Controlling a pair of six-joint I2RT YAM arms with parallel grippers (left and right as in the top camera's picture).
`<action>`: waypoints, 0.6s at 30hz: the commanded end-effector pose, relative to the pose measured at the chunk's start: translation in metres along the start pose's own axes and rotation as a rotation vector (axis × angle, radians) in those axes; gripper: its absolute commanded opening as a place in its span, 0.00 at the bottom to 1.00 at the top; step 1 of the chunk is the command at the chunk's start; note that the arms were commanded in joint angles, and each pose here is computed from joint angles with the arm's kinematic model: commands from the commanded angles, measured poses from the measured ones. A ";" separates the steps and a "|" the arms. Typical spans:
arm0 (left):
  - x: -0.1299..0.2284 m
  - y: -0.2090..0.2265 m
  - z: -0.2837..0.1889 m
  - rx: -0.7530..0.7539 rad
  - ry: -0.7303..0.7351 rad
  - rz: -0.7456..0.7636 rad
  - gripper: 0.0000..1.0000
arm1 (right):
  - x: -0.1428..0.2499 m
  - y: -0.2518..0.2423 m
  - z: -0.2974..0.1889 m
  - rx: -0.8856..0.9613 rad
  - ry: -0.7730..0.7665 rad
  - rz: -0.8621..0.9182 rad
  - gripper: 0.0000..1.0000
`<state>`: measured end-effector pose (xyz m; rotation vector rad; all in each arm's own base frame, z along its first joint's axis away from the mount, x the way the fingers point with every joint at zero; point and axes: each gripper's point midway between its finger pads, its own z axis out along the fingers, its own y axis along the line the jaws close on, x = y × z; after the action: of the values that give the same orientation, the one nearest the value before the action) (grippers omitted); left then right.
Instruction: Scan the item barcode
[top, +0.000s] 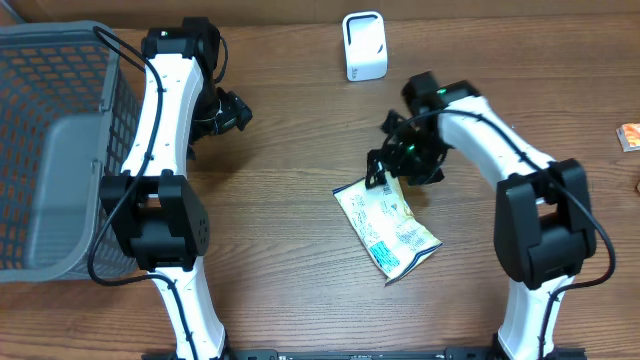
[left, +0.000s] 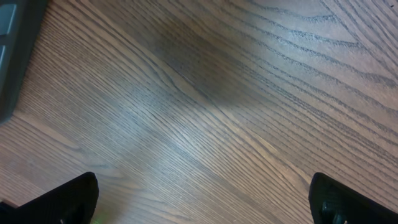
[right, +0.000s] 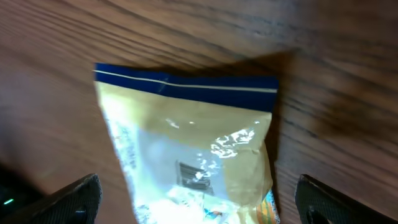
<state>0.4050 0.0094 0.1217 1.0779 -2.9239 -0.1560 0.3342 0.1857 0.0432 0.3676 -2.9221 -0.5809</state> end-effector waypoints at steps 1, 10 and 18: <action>0.000 -0.002 -0.015 0.028 -0.031 0.023 1.00 | 0.001 -0.018 0.006 0.125 -0.006 0.041 1.00; 0.000 -0.002 -0.015 0.027 -0.031 0.024 1.00 | 0.015 -0.012 0.026 0.048 0.039 0.015 0.91; 0.000 -0.003 -0.015 0.028 -0.032 0.023 1.00 | 0.028 0.004 0.039 0.050 0.082 -0.026 0.50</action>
<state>0.4050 0.0094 0.1217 1.0773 -2.9241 -0.1560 0.3105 0.1874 0.0158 0.3788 -2.8921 -0.4865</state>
